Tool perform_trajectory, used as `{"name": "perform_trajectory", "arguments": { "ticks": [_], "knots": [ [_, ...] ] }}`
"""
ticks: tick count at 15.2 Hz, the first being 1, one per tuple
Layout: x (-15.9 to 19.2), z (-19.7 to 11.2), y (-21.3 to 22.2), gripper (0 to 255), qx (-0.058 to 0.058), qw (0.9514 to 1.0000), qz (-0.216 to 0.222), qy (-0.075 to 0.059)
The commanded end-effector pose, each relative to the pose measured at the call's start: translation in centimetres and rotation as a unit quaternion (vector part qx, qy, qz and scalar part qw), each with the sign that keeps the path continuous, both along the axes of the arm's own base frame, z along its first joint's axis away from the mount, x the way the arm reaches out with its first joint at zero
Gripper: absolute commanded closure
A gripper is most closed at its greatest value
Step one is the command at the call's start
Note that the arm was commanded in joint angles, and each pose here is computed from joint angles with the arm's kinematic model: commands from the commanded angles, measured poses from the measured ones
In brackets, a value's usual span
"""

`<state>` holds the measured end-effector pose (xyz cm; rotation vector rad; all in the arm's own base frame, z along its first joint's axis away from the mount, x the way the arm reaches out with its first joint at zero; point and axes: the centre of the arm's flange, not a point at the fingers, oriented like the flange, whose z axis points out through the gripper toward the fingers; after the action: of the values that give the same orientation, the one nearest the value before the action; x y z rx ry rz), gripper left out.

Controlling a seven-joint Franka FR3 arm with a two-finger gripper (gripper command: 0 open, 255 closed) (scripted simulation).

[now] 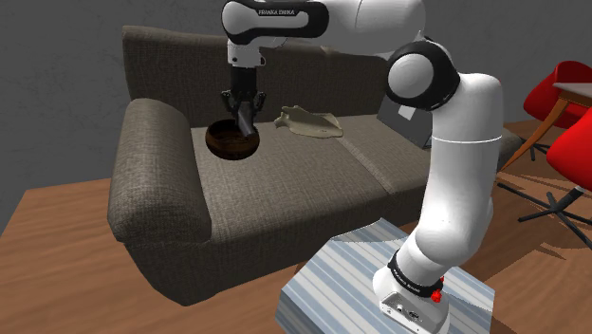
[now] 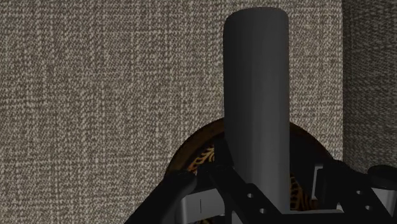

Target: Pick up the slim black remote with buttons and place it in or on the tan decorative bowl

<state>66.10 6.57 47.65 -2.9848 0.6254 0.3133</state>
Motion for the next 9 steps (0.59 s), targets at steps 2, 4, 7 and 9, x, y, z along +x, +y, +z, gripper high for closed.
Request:
{"name": "perform_trajectory", "arguments": {
  "ticks": [2, 4, 7, 9],
  "knots": [
    [4.1, -0.3, -0.5, 255, 0.0, 1.0, 0.0, 0.0],
    [6.5, -0.4, -0.8, 255, 0.0, 1.0, 0.0, 0.0],
    [6.5, -2.0, -0.8, 255, 0.0, 1.0, 0.0, 0.0],
    [6.5, -3.0, -0.8, 255, 0.0, 1.0, 0.0, 0.0]
  ]
}}
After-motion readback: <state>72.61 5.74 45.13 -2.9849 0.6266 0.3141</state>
